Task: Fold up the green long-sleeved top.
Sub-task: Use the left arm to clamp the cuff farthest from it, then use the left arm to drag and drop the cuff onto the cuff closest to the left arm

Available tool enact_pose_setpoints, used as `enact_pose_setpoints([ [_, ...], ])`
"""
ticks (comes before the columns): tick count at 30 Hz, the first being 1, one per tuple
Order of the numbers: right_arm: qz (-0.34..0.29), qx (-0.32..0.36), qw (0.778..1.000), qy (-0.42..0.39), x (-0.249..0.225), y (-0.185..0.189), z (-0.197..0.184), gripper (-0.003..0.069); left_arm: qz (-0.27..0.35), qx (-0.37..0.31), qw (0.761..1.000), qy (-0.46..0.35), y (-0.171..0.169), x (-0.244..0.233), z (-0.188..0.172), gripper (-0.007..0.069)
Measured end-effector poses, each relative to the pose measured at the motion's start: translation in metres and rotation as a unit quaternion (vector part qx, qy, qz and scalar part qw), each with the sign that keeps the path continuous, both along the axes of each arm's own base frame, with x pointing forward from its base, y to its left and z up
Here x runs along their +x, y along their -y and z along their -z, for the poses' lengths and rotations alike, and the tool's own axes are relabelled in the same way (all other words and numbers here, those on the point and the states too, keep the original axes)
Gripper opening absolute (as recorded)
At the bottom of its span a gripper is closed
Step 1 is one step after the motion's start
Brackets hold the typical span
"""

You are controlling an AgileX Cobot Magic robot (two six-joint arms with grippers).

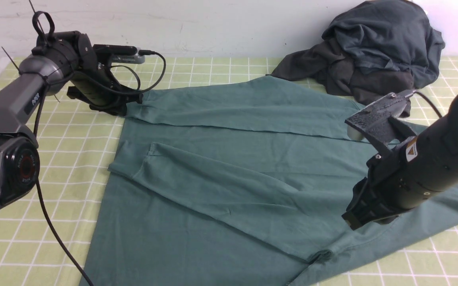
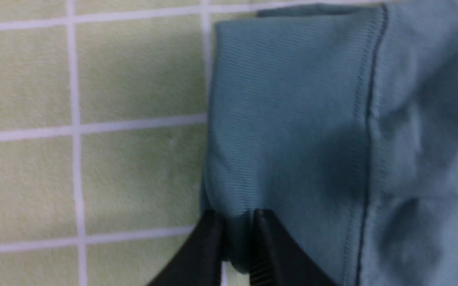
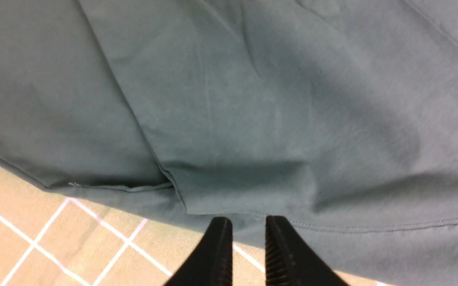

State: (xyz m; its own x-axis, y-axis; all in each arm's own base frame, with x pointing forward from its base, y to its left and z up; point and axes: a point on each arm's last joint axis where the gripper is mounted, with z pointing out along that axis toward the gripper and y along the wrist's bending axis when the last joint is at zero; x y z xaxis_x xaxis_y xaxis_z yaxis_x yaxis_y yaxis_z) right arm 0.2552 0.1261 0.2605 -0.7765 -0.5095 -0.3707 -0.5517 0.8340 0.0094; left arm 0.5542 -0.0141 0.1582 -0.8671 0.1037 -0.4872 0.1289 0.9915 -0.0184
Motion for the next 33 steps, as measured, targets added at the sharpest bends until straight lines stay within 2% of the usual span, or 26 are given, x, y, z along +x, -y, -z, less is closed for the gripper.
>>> enact_pose_setpoints([
  [3, -0.003, -0.005, 1.000, -0.009, -0.002, 0.001, 0.001, 0.0117, 0.017, 0.007, 1.000, -0.023, 0.005, -0.006, -0.014, 0.0024],
  [7, -0.004, -0.005, 1.000, -0.006, -0.005, 0.002, -0.004, 0.0117, 0.036, 0.013, 0.999, -0.031, 0.012, -0.017, -0.057, 0.0020],
  [8, -0.005, -0.004, 1.000, 0.007, -0.008, 0.004, -0.011, 0.0117, 0.040, 0.013, 0.999, -0.011, 0.016, -0.023, -0.084, 0.0020],
  [14, -0.007, 0.014, 0.997, 0.072, -0.019, 0.012, -0.038, 0.0117, 0.049, 0.005, 0.999, 0.005, 0.037, -0.061, -0.145, 0.0020],
  [16, -0.007, 0.020, 0.994, 0.103, -0.022, 0.014, -0.048, 0.0117, 0.060, 0.004, 0.997, -0.043, 0.051, -0.091, -0.142, 0.0020],
  [20, -0.008, 0.019, 0.994, 0.107, -0.022, 0.015, -0.047, 0.0117, 0.070, 0.008, 0.991, -0.111, 0.058, -0.127, -0.123, 0.0020],
  [25, -0.007, 0.014, 0.996, 0.088, -0.026, 0.016, -0.035, 0.0117, 0.063, 0.024, 0.971, -0.229, 0.060, -0.171, -0.064, 0.0020],
  [28, -0.007, 0.012, 0.996, 0.083, -0.028, 0.017, -0.031, 0.0117, 0.062, 0.028, 0.969, -0.238, 0.063, -0.177, -0.049, 0.0020],
  [33, -0.005, 0.016, 0.996, 0.090, -0.027, 0.016, -0.030, 0.0117, 0.067, 0.032, 0.973, -0.218, 0.066, -0.175, -0.049, 0.0020],
])
